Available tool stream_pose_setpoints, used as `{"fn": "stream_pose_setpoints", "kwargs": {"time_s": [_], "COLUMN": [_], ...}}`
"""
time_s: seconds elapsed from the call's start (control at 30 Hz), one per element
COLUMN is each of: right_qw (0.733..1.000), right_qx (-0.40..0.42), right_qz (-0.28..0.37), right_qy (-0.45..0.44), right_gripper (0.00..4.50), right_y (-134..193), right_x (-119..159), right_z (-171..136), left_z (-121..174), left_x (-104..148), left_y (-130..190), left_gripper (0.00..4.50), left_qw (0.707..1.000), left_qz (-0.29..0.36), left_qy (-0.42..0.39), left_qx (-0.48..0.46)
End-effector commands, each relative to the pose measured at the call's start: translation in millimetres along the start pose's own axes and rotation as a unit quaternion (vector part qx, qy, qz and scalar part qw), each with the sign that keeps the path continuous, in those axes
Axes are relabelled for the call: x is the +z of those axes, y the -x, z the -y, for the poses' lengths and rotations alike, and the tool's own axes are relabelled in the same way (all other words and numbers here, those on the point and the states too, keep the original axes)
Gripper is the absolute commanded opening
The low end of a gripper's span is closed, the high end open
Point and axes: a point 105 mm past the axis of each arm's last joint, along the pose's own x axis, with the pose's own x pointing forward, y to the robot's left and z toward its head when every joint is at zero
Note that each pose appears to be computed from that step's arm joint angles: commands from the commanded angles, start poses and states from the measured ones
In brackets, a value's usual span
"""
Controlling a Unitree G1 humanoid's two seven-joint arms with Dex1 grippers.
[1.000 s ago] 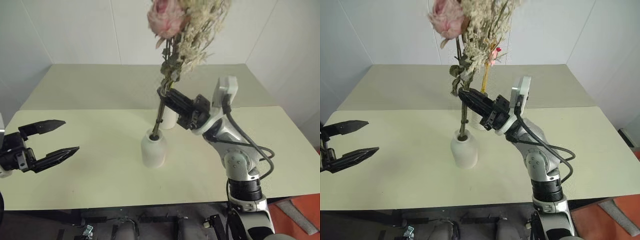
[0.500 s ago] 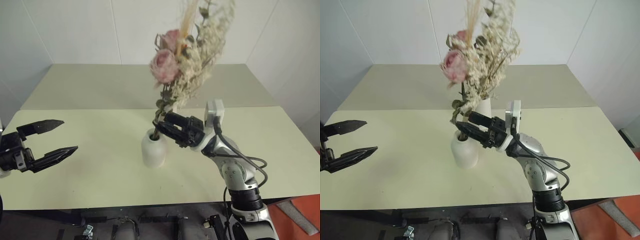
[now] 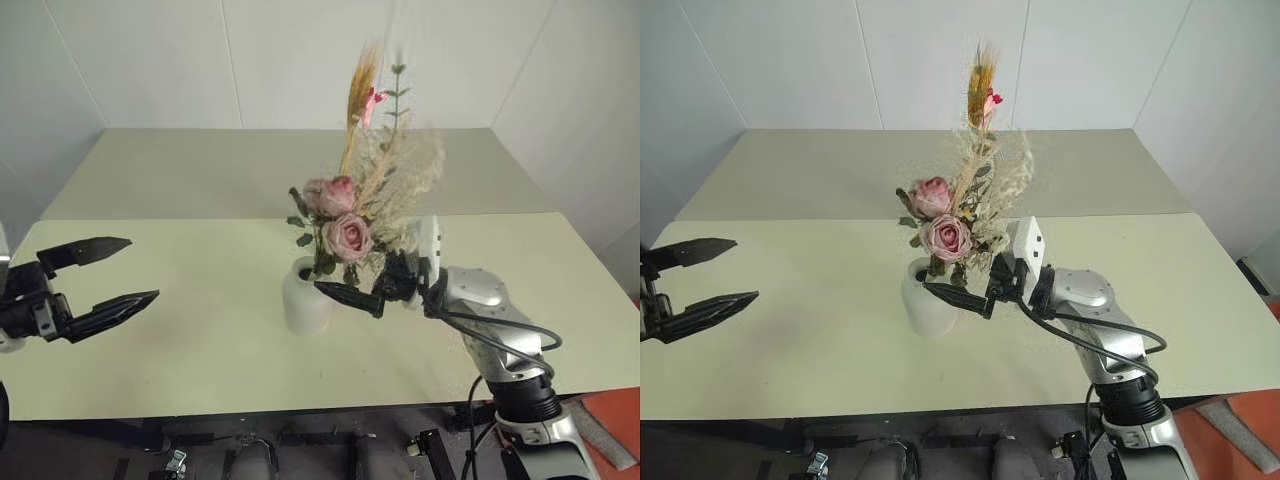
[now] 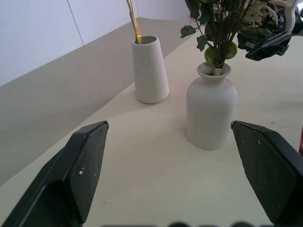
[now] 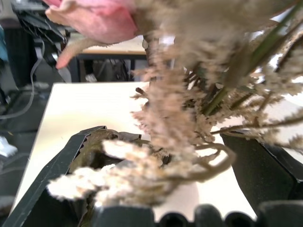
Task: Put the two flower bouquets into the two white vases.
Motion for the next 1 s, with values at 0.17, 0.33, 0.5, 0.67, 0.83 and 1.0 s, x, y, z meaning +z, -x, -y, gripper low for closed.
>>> {"fn": "stream_pose_setpoints", "kwargs": {"time_s": [0.17,0.33,0.5,0.67,0.83,1.0], "right_qw": [0.997,0.992,0.978,0.973,0.964,0.964], "right_qx": [-0.024,-0.063,-0.090,-0.115,-0.141,-0.142], "right_qz": [-0.062,-0.098,-0.177,-0.194,-0.214,-0.215], "right_qy": [0.037,0.044,0.064,0.052,0.067,0.072], "right_gripper": [4.47,4.47,4.47,4.47,4.47,4.47], "right_y": [53.4,126.5,201.0,241.4,253.7,249.6], "right_x": [-1.2,11.1,33.7,59.2,61.3,55.1], "right_z": [16.6,35.8,49.1,56.3,61.4,59.1], "left_z": [-1.2,-1.5,-1.8,-3.2,-5.3,-8.7], "left_x": [7.9,9.4,9.3,9.5,8.1,7.6], "left_y": [4.0,7.9,8.9,8.5,9.0,10.6], "left_gripper": [4.50,4.50,4.50,4.50,4.50,4.50], "left_qw": [1.000,1.000,0.999,0.999,1.000,1.000], "left_qz": [0.011,0.013,0.015,0.019,0.016,0.015], "left_qy": [-0.021,-0.022,-0.021,-0.020,-0.017,-0.014], "left_qx": [0.008,0.017,0.019,0.018,0.014,0.017]}}
